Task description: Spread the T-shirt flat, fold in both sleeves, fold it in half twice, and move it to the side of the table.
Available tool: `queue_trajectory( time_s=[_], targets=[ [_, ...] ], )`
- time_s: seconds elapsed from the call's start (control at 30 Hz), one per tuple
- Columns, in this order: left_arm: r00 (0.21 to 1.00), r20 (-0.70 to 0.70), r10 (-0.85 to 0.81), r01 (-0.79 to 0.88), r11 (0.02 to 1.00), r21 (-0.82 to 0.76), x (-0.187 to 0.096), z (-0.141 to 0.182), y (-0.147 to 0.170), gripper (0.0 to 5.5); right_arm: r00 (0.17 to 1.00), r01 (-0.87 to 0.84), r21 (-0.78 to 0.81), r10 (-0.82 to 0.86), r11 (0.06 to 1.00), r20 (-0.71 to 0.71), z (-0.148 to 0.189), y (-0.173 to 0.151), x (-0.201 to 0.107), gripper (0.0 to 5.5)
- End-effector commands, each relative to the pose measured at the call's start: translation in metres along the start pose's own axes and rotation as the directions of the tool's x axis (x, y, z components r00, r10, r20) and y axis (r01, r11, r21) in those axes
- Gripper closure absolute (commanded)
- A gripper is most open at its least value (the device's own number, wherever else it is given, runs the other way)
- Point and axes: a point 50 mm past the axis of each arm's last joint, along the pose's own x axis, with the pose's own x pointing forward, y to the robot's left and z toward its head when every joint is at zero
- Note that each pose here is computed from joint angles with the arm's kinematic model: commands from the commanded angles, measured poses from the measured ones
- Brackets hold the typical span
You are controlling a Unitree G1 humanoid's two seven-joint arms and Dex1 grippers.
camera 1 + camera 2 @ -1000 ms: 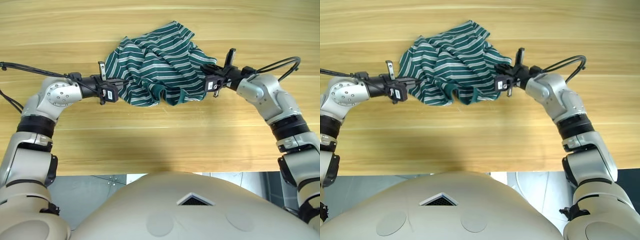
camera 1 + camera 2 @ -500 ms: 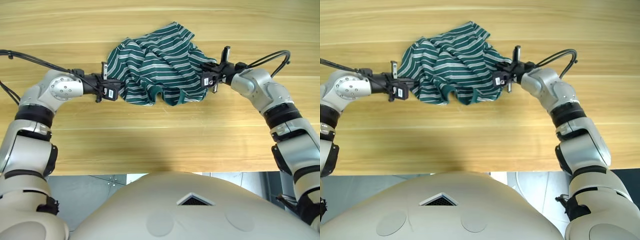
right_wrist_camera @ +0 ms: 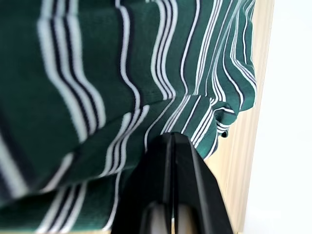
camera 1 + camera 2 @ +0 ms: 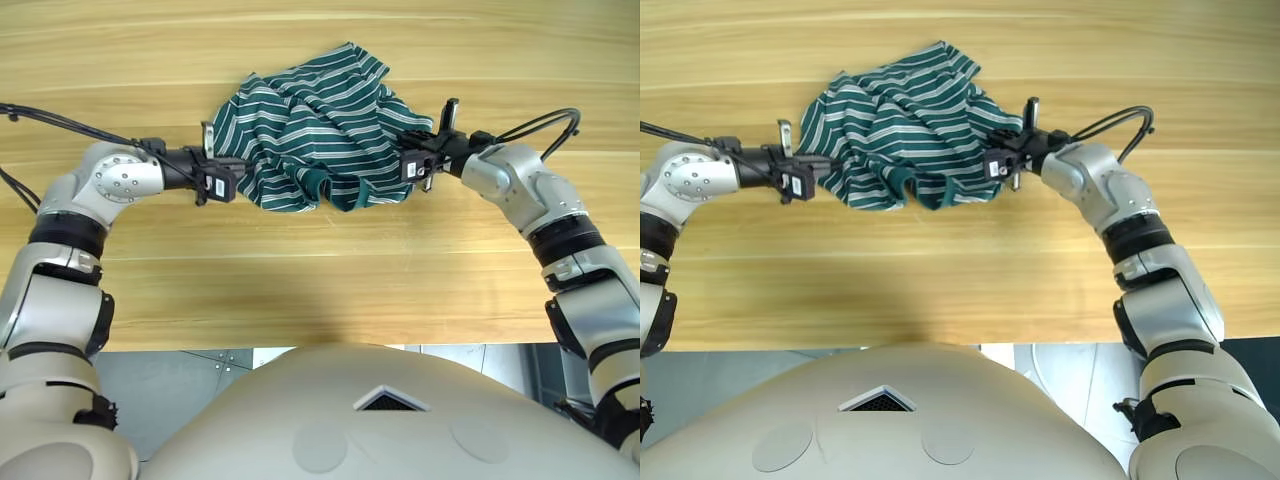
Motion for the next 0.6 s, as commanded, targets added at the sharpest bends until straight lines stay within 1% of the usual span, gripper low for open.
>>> queue_trajectory(
  time_s=[0.03,0.2,0.6],
  targets=[
    [0.998,-0.008,0.063,-0.063,0.998,0.016,-0.0098,-0.0007,0.0121,5.49,1.0,-0.011,0.014,0.012,1.0,-0.013,-0.0025,0.0032,-0.0029,5.5],
    [0.997,-0.004,0.072,-0.071,0.997,0.026,-0.0119,0.001,0.0139,5.49,1.0,-0.012,0.011,0.012,1.0,-0.011,-0.0019,0.0034,-0.0025,5.5],
    [0.999,0.034,0.041,-0.042,0.999,0.029,-0.0069,0.0081,0.0085,5.49,1.0,0.003,0.004,-0.003,1.0,-0.009,-0.0016,-0.0008,-0.0025,5.5]
  ],
)
